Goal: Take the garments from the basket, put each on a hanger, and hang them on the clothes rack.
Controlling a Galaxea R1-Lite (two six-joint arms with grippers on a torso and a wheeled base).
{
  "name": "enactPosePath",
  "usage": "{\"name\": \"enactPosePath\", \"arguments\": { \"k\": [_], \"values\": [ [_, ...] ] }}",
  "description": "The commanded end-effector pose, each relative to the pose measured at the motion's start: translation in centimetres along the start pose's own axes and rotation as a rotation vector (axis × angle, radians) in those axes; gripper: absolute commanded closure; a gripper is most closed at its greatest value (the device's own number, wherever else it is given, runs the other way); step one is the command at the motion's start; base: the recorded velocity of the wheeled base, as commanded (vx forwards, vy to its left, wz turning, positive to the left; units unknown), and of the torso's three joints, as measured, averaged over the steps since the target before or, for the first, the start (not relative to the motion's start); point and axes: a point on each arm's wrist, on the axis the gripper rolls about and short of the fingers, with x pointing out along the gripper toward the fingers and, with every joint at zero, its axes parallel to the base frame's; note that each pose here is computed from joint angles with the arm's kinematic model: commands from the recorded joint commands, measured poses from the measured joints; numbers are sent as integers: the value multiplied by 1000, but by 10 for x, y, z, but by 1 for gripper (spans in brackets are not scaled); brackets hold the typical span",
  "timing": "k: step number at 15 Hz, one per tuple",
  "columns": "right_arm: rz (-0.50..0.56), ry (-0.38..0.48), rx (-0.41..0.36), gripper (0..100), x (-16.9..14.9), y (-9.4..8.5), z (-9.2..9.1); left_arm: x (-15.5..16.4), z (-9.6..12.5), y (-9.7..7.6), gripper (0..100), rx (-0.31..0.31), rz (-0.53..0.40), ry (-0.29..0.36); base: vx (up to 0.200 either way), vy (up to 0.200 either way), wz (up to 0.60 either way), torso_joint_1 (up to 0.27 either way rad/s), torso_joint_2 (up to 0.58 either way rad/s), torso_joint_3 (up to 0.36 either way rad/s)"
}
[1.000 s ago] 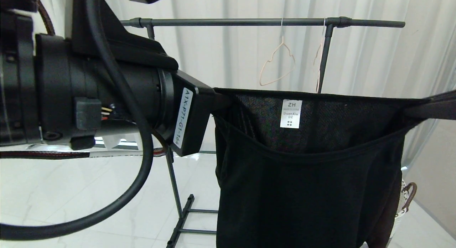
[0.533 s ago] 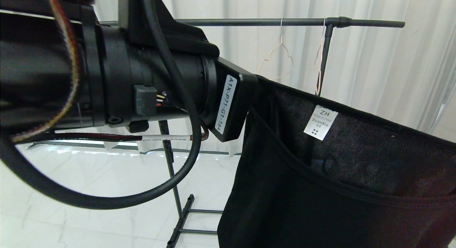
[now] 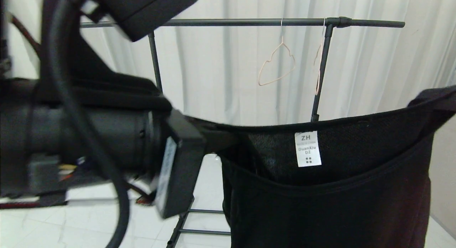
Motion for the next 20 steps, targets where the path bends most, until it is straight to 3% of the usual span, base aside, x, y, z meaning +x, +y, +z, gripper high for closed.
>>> {"name": "enactPosePath", "arguments": {
  "k": [1,3,7,8,11,13,15,16,20],
  "values": [
    [10,7,-2,100,38,1,16,-49,-7,-15,100,-58,-96,-32,0,0,0,0,0,0],
    [22,-17,-7,100,52,3,26,-58,-10,-24,100,-106,-148,-37,0,0,0,0,0,0],
    [24,-16,-8,100,54,4,27,-58,-11,-25,100,-103,-151,-33,0,0,0,0,0,0],
    [19,-11,-6,100,48,3,24,-54,-13,-24,100,-94,-135,-20,0,0,0,0,0,0],
    [26,70,-9,100,16,3,1,-33,-5,4,100,2,119,-3,0,0,0,0,0,0],
    [28,96,-12,100,10,4,-12,-27,3,8,100,-5,131,-11,0,0,0,0,0,0],
    [27,104,-12,100,12,4,-12,-26,3,8,100,-3,130,-8,0,0,0,0,0,0],
    [27,104,-12,0,12,4,-12,-26,2,8,100,-3,131,-5,0,0,0,0,0,0],
    [30,102,-12,0,3,4,-19,-19,0,11,100,-5,167,18,0,0,0,0,0,0]
  ]
}}
